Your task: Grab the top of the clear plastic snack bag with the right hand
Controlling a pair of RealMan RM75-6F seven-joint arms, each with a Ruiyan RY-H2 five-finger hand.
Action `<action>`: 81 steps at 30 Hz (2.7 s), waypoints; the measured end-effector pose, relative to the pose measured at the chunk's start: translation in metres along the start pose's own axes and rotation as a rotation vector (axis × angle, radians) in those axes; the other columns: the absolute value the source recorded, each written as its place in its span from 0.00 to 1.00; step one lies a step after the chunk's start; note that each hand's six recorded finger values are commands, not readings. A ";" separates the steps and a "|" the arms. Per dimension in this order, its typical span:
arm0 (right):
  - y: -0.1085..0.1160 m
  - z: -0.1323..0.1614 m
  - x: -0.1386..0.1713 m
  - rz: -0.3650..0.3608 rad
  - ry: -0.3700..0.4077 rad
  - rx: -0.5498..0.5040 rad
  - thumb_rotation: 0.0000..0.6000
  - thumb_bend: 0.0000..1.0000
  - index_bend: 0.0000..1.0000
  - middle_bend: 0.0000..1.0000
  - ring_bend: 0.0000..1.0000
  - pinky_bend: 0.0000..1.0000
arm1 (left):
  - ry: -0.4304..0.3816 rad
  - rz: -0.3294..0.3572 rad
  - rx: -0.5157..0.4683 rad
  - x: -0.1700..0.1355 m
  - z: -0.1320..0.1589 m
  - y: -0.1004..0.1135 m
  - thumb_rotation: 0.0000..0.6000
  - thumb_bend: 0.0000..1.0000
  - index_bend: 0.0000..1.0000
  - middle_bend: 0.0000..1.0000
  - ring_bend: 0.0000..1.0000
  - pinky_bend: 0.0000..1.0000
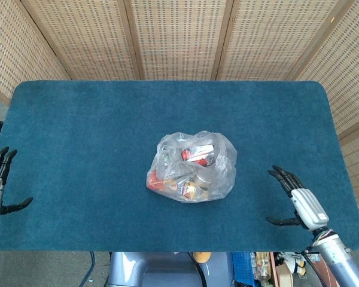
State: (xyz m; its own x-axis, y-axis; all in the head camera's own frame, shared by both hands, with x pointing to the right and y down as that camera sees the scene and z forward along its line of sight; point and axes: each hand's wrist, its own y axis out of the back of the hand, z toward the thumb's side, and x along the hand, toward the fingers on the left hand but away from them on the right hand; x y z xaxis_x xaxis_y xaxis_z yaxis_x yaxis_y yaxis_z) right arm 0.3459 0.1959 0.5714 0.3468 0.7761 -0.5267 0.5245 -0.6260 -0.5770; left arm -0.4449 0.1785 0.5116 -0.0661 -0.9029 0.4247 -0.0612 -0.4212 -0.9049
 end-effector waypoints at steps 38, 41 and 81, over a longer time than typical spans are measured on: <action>-0.020 0.096 -0.112 0.440 0.108 -0.575 1.00 0.00 0.11 0.07 0.00 0.00 | 0.047 -0.026 -0.019 0.016 -0.007 -0.002 1.00 0.13 0.00 0.00 0.00 0.00; -0.024 0.101 -0.117 0.482 0.082 -0.618 1.00 0.00 0.11 0.07 0.00 0.00 | 0.046 -0.028 -0.024 0.016 -0.007 -0.001 1.00 0.13 0.00 0.00 0.00 0.00; -0.018 0.125 -0.167 0.605 0.063 -1.138 1.00 0.03 0.34 0.46 0.34 0.38 | 0.021 -0.034 -0.046 0.030 -0.004 -0.004 1.00 0.17 0.00 0.00 0.00 0.00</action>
State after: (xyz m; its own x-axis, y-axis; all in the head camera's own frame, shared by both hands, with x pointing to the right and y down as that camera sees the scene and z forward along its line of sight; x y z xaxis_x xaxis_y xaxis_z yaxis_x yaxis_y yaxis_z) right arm 0.1815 0.0678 0.5918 0.7801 0.4150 -0.4683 0.6251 -0.4847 0.6118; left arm -0.4510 0.1536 0.5281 -0.0842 -0.8859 0.4562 -0.1097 -0.4468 -0.8879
